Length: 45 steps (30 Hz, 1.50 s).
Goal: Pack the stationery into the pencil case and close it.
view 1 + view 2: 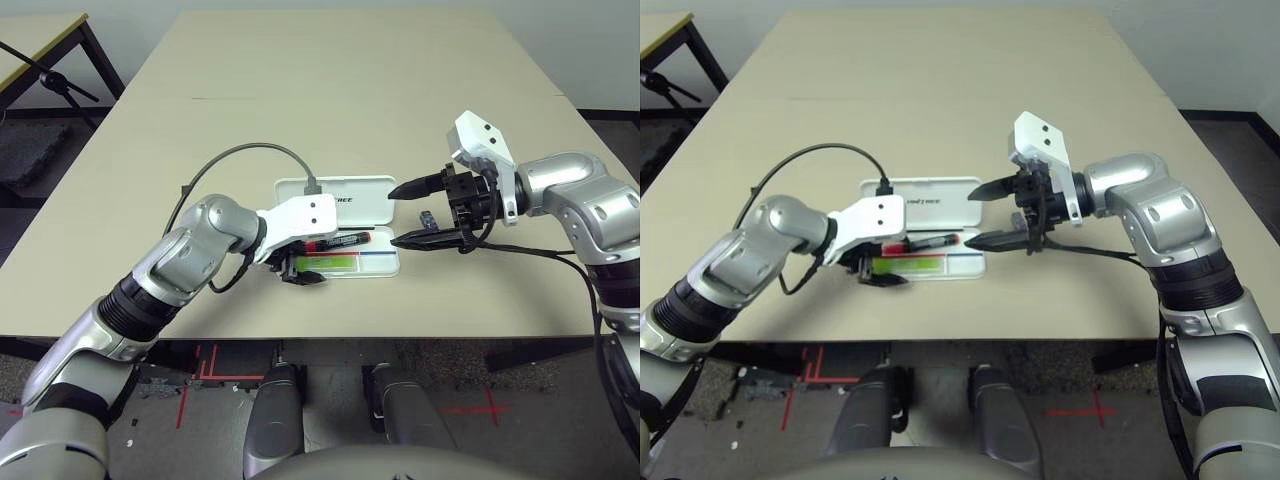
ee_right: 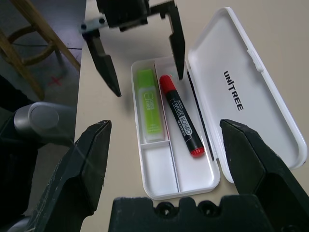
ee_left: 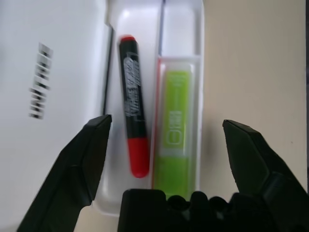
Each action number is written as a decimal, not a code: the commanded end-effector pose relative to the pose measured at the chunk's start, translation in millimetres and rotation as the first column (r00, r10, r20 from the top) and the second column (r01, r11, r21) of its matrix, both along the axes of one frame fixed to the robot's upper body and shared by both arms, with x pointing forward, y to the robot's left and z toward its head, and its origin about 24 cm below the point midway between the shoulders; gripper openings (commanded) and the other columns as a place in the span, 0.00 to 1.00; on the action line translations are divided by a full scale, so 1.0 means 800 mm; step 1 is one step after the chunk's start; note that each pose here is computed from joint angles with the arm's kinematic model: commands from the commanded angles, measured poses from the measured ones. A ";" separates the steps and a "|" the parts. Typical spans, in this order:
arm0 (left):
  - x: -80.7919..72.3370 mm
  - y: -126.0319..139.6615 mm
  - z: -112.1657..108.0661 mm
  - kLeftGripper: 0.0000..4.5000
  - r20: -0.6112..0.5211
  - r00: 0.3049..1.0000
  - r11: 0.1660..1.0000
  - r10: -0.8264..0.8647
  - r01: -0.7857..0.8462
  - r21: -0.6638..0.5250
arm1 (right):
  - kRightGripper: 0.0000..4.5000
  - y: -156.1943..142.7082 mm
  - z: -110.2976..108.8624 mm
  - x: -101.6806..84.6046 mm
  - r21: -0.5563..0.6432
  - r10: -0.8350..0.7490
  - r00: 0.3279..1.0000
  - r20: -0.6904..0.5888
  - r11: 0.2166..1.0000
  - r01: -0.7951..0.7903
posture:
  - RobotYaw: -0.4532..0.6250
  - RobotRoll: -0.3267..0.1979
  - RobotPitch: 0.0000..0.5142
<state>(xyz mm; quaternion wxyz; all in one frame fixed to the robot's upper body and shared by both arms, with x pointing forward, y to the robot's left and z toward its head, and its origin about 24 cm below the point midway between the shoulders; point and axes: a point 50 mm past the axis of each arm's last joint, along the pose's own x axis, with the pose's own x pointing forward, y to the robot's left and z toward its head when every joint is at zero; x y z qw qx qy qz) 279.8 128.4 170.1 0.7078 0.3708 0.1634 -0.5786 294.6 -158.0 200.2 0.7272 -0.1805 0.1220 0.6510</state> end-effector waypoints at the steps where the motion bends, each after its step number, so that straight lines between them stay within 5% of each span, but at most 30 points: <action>1: -0.008 0.019 0.033 0.99 0.057 0.998 0.998 -0.014 0.018 -0.062 | 1.00 -0.004 0.002 0.000 -0.009 -0.010 1.000 0.009 1.000 0.010 | 0.42 0.62 0.21; 8: -0.027 0.047 0.068 0.99 0.093 0.996 0.992 -0.001 0.013 -0.123 | 1.00 -0.011 -0.005 0.000 -0.023 -0.028 1.000 -0.014 0.999 0.028 | 0.44 0.62 0.23; 16: -0.029 0.047 0.060 0.99 0.083 0.996 0.993 0.014 -0.004 -0.121 | 1.00 -0.014 0.013 0.005 0.040 -0.209 0.968 -0.136 0.975 0.217 | 0.44 0.62 0.24; 24: -0.027 0.047 0.056 0.99 0.074 0.997 0.993 0.019 -0.010 -0.119 | 1.00 -0.049 0.017 0.034 -0.087 -0.663 0.711 -0.234 0.742 0.664 | 0.43 0.62 0.25; 27: -0.025 0.046 0.054 0.99 0.072 0.997 0.994 0.017 -0.009 -0.113 | 1.00 -0.052 0.002 0.039 -0.143 -0.750 0.616 -0.243 0.656 0.741 | 0.42 0.62 0.25; 34: -0.023 0.043 0.055 0.99 0.078 0.997 0.993 0.010 -0.001 -0.119 | 1.00 -0.047 -0.048 0.040 -0.260 -0.836 0.511 -0.198 0.548 0.795 | 0.42 0.62 0.25; 45: -0.025 0.041 0.058 0.99 0.083 0.996 0.992 0.011 0.000 -0.126 | 1.00 -0.029 -0.096 0.044 -0.310 -0.836 0.500 -0.226 0.548 0.777 | 0.44 0.62 0.24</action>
